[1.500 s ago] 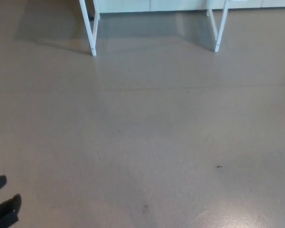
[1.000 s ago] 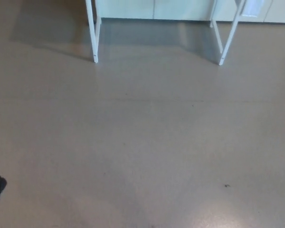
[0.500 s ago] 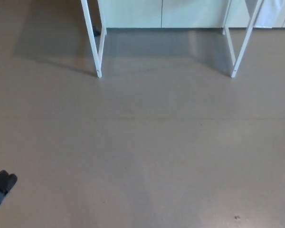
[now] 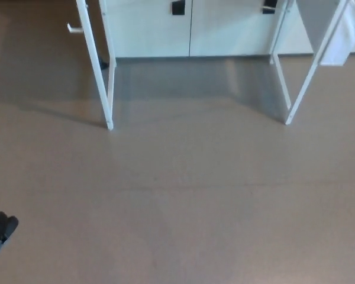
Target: The robot walks towards a desk on which an air pump is kept in the middle. It lifts it up and holds it with its left hand and uses its right hand to compress it by pushing its handle inwards.
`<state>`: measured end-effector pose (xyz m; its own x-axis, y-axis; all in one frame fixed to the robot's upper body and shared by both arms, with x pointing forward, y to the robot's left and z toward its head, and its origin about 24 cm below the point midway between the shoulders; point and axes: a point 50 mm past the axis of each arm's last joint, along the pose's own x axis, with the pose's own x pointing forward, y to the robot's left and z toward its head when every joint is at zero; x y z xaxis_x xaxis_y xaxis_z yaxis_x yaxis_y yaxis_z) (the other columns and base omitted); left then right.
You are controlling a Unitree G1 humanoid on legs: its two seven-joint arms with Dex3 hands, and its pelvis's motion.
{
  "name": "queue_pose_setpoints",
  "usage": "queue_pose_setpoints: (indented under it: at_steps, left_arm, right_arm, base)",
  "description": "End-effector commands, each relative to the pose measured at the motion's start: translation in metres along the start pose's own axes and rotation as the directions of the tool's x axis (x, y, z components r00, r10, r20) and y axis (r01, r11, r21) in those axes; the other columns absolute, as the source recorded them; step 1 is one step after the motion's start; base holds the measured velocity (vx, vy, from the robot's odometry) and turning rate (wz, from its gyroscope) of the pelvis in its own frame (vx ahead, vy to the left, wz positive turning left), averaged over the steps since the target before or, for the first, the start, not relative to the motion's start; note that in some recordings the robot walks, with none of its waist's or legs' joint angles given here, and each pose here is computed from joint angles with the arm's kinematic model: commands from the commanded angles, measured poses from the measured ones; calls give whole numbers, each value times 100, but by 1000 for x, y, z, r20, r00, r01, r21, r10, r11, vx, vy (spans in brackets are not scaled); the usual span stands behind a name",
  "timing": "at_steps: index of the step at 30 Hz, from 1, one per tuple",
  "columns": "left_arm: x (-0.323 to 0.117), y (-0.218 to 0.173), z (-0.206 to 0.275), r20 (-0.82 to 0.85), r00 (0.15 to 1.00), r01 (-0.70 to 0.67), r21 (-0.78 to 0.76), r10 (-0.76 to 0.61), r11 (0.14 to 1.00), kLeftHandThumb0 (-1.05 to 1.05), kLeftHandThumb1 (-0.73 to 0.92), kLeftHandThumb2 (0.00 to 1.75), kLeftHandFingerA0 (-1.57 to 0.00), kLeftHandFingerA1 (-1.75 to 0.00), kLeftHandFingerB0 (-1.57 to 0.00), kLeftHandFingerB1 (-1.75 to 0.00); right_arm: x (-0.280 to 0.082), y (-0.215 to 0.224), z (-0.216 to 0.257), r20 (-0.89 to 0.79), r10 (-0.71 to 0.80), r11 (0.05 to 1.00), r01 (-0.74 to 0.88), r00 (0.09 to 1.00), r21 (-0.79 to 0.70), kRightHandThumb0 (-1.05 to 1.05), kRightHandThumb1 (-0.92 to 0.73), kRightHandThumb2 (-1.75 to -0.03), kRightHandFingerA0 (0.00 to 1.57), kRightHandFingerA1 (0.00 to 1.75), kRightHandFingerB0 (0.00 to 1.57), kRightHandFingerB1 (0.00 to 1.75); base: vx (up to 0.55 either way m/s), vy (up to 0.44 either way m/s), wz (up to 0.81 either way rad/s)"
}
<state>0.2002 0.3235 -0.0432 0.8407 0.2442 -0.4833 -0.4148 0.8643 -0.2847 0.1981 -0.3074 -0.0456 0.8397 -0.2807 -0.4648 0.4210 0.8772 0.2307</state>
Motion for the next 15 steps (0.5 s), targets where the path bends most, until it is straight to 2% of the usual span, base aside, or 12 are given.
queue_pose_setpoints:
  at_steps: [1, 5, 7, 8, 11, 15]
  left_arm:
    - [-3, 3, -4, -22, 1000, -12, -7, 12, 1000, -16, 74, 62, -46, -39, -36, -35]
    - [-2, 3, -4, -28, 1000, -11, -7, 10, 1000, -16, 73, 62, -45, -39, -36, -35]
    - [-2, 3, -4, -27, 1000, 1, -9, -1, 1000, -16, 72, 61, -43, -38, -34, -35]
    - [-2, 3, -4, -26, 1000, 9, -9, -9, 1000, -16, 72, 61, -43, -38, -34, -35]
    - [-2, 3, -5, -32, 999, 4, -4, -4, 1000, -18, 72, 62, -43, -38, -35, -35]
    - [-8, 8, -12, -56, 998, 7, 4, -7, 1000, -19, 74, 63, -40, -38, -33, -35]
  right_arm:
    - [-2, -5, 3, 5, -6, 1000, 6, 1000, 1, -31, -64, -59, 70, 45, 48, 37]
    - [-3, -5, 3, 0, 5, 1000, -5, 1000, -15, -30, -65, -59, 70, 44, 46, 37]
    - [-3, -5, 4, 1, 5, 1000, -5, 1000, -15, -31, -65, -59, 70, 44, 46, 37]
    - [-2, -5, 3, 1, 5, 1000, -5, 1000, -14, -31, -65, -59, 70, 44, 46, 37]
    - [-2, -6, 3, -2, 7, 1000, -7, 1000, -9, -29, -67, -60, 69, 45, 44, 36]
    - [-8, -11, -4, -20, -12, 1000, 12, 1000, -24, -29, -66, -59, 70, 45, 45, 36]
  base:
    - [387, 107, 9]
    - [408, 51, 14]
    - [370, -63, 53]
    - [478, -78, -110]
    - [565, -46, 66]
    - [541, -39, 6]
